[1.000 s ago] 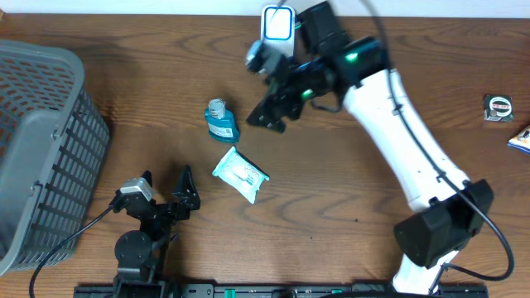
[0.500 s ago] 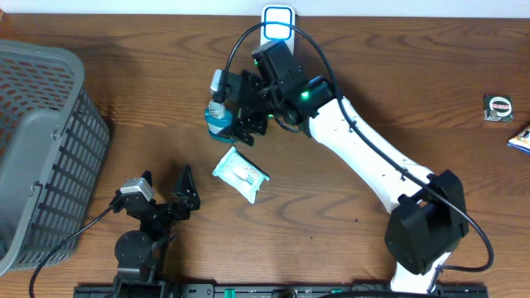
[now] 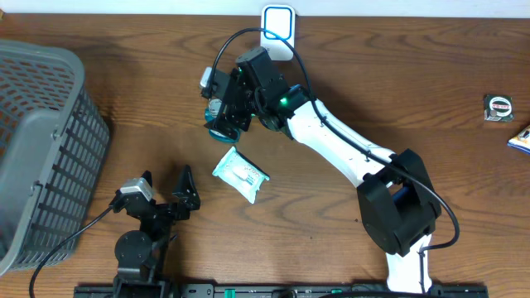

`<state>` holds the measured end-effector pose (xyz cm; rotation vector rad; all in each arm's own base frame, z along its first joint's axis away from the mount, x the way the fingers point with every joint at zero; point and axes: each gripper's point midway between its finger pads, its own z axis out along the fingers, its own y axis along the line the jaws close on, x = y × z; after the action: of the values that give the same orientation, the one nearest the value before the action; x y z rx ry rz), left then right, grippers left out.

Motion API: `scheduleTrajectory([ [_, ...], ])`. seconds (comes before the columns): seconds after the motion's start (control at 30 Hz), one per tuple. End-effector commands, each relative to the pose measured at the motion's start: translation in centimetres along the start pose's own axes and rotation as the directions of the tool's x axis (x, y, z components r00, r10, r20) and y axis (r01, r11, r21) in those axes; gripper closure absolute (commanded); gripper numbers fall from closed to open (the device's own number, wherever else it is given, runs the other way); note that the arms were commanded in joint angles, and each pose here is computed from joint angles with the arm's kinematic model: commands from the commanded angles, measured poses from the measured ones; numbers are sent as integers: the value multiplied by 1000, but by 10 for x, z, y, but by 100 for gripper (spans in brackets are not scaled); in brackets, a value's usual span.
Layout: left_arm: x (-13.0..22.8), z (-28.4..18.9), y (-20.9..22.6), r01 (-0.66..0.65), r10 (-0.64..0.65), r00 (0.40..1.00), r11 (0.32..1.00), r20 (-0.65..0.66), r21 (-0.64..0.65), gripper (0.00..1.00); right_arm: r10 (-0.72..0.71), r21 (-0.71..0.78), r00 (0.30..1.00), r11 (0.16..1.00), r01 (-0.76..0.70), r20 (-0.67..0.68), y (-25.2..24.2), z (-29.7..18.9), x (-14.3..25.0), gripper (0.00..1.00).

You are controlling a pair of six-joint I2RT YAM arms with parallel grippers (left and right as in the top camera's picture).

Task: Scan the item barcode
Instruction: 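Reach the right gripper to the teal mouthwash bottle and grasp it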

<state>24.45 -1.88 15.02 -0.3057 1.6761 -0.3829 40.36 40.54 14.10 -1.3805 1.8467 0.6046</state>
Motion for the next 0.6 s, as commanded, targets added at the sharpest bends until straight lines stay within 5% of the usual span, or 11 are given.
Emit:
scheduleTrajectory([
  [0.0, 13, 1, 10, -2, 1, 999, 999, -37, -35, 2, 37, -6, 999, 999, -37, -16, 1, 11, 9, 1],
  [0.57, 13, 1, 10, -2, 1, 999, 999, -37, -35, 2, 36, 10, 999, 999, -36, -40, 0, 36, 27, 1],
])
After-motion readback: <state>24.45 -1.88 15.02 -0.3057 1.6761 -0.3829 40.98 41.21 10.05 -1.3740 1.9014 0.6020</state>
